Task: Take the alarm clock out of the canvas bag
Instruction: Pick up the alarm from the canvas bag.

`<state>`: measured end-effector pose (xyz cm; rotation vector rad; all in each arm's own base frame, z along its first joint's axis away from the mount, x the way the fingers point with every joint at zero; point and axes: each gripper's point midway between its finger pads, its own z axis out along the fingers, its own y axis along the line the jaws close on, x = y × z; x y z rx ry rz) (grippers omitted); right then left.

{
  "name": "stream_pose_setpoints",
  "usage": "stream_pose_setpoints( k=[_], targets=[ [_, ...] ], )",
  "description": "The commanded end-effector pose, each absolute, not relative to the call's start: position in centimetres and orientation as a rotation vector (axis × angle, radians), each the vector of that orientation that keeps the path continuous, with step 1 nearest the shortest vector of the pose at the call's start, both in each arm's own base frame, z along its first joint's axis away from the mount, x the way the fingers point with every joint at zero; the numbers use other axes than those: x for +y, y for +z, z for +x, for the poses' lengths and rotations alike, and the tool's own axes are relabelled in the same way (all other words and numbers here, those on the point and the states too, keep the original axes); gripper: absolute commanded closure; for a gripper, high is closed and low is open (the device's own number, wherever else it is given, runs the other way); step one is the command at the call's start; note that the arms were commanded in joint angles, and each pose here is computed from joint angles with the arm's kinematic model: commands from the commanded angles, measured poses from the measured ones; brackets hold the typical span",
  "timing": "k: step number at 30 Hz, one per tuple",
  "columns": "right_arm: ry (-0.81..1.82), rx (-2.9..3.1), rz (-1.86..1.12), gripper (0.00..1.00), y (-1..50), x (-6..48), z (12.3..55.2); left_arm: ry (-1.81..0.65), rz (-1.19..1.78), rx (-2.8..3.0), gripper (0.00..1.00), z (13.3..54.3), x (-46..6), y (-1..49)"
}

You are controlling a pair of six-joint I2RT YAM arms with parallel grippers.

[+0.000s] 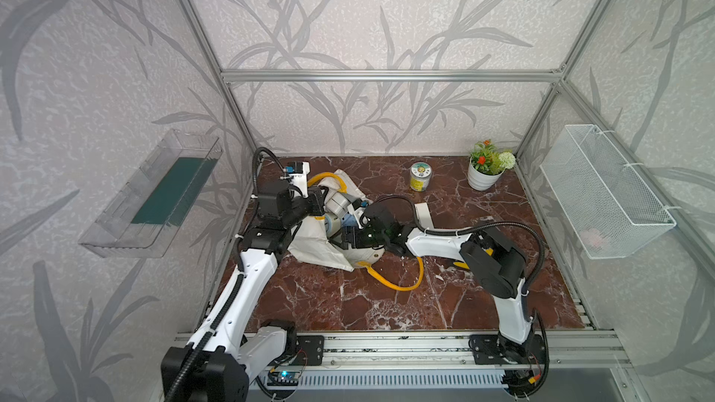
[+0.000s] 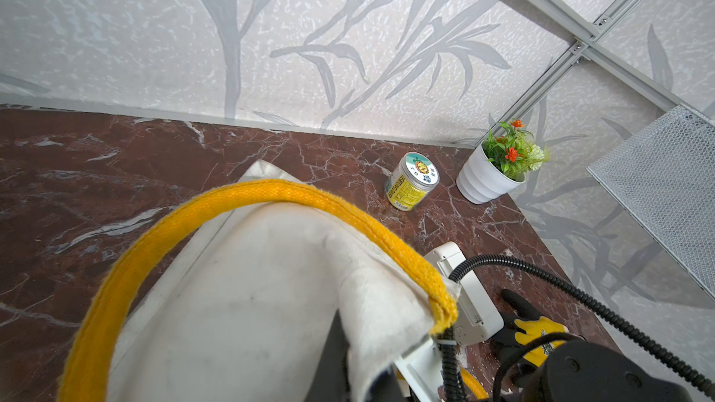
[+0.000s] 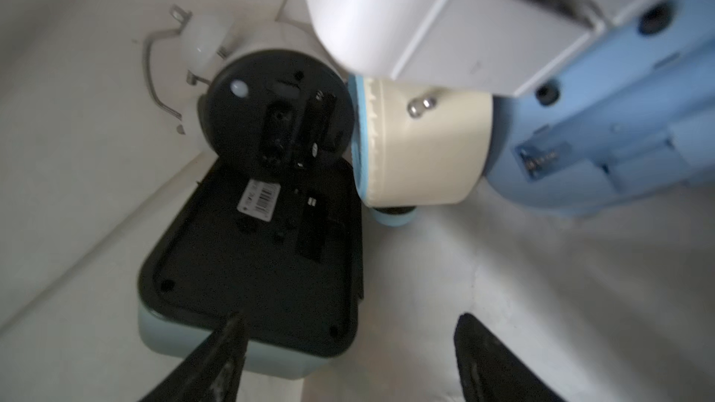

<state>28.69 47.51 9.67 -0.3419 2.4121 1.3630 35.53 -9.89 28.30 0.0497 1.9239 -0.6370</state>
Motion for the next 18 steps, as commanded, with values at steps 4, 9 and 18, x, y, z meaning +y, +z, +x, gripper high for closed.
stream_pose_setpoints(
  k=[4, 9, 18],
  targets=[
    [1.433, 2.394, -0.214, 0.18, 10.4, 47.5, 28.1, -0.652, 0.075, 1.666, 1.00, 36.4, -10.4, 36.1],
    [1.430, 2.354, -0.173, 0.18, 11.3, 47.2, 30.1, -0.649, 0.098, 1.657, 1.00, 36.3, -11.2, 36.5],
    [1.325, 2.296, -0.224, 0.16, 12.6, 46.6, 32.3, -0.696, 0.137, 1.670, 1.00, 35.9, -12.3, 36.2]
  ],
)
